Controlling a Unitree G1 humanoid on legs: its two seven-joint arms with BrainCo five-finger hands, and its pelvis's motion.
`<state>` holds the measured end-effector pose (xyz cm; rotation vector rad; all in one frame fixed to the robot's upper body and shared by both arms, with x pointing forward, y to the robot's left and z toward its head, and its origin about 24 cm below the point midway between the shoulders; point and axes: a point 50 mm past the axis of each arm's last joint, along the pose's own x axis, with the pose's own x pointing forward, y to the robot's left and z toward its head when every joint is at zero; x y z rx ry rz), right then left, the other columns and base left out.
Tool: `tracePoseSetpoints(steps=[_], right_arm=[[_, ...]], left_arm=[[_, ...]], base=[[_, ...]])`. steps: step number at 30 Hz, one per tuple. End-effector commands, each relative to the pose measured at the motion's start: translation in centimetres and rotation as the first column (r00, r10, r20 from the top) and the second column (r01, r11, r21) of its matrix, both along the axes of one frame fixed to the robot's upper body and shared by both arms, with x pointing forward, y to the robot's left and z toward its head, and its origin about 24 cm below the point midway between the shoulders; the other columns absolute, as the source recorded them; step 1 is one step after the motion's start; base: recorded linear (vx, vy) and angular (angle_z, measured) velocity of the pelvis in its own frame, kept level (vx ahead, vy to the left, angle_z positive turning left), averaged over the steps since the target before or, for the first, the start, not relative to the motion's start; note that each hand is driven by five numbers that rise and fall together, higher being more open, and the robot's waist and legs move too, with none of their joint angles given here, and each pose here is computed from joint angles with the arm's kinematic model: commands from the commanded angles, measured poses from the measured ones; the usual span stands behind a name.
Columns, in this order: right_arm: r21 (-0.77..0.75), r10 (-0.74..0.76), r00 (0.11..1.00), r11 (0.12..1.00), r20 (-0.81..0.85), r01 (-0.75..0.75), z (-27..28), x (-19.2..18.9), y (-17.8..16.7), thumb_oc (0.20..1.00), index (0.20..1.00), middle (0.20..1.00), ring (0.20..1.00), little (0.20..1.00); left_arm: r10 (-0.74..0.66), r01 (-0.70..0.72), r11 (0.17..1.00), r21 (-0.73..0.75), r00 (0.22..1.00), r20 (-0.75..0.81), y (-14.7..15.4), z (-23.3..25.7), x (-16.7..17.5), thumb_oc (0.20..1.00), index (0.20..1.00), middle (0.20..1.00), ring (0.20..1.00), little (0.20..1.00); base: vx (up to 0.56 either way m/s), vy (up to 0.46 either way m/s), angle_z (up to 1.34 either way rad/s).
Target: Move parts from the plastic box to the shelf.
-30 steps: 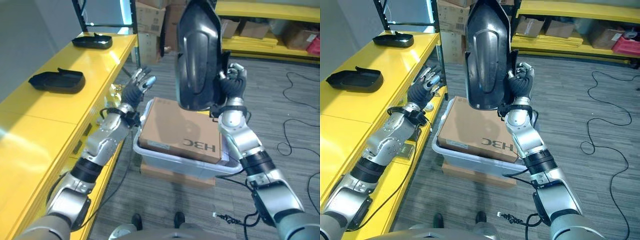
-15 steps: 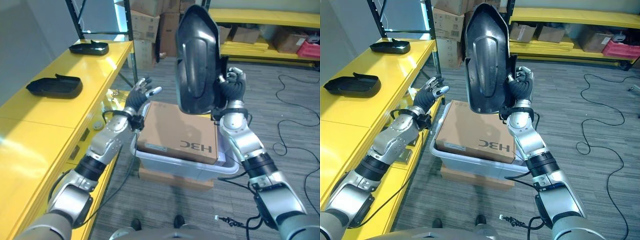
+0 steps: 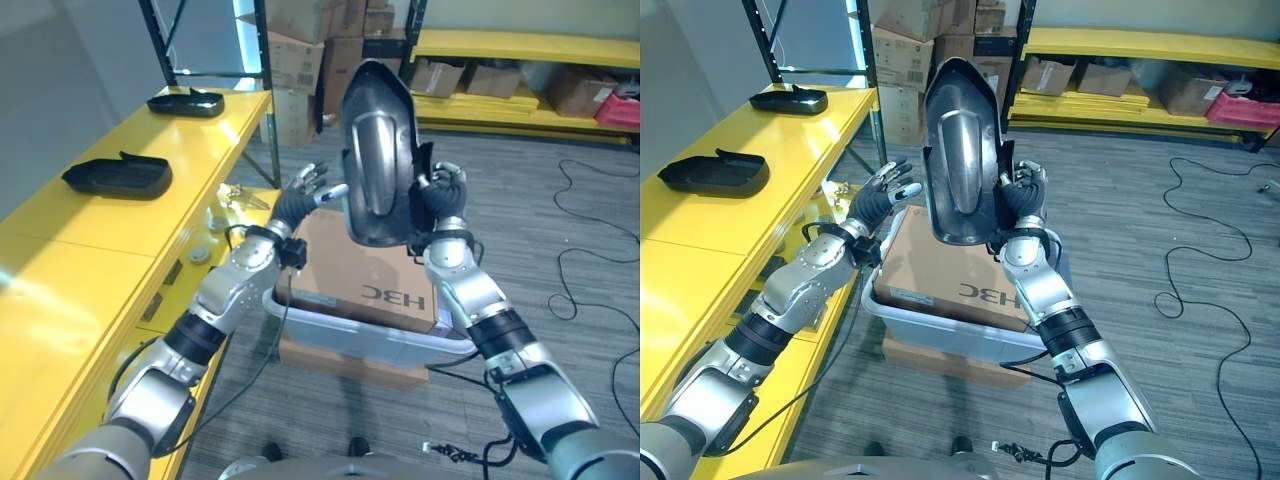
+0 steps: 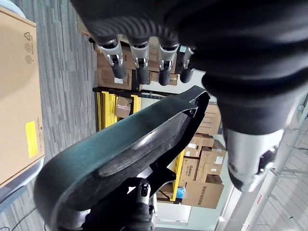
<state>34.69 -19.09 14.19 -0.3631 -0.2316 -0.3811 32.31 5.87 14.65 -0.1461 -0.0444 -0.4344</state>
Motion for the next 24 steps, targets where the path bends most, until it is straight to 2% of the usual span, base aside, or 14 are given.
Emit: tracePoseSetpoints(steps=[1,12,13,19,24], right_arm=[[0.008,0.046,0.989,0.999,0.142,-0.048,3.4,0.9,1.7,0.2,0.2,0.2,0.2,0.2],[0.008,0.046,0.989,0.999,0.142,-0.048,3.4,0.9,1.7,0.2,0.2,0.2,0.2,0.2],[0.049,0.09,0.987,0.994,0.134,-0.097,4.0,1.1,4.6,0.2,0.2,0.2,0.2,0.2],[0.054,0.111,0.987,0.992,0.117,-0.118,3.9,1.0,5.7,0.2,0.2,0.2,0.2,0.2],[0.064,0.125,0.986,0.989,0.107,-0.133,4.0,1.0,6.2,0.2,0.2,0.2,0.2,0.2]], left_arm=[[-0.118,0.119,0.991,-0.053,0.993,0.022,-3.6,1.8,0.2,1.0,1.0,1.0,1.0,1.0],[-0.118,0.119,0.991,-0.053,0.993,0.022,-3.6,1.8,0.2,1.0,1.0,1.0,1.0,1.0],[-0.174,0.176,0.984,0.011,0.979,-0.105,-6.3,-1.3,-0.9,1.0,1.0,1.0,1.0,1.0],[-0.169,0.175,0.982,0.064,0.981,-0.095,-7.0,-1.7,-1.3,1.0,1.0,1.0,1.0,1.0],[-0.121,0.13,0.986,0.107,0.989,-0.09,-6.4,-1.8,-0.8,1.0,1.0,1.0,1.0,1.0]], base=[[0.0,0.0,0.0],[0.0,0.0,0.0],[0.0,0.0,0.0],[0.01,0.001,-0.04],[0.0,0.0,0.0]])
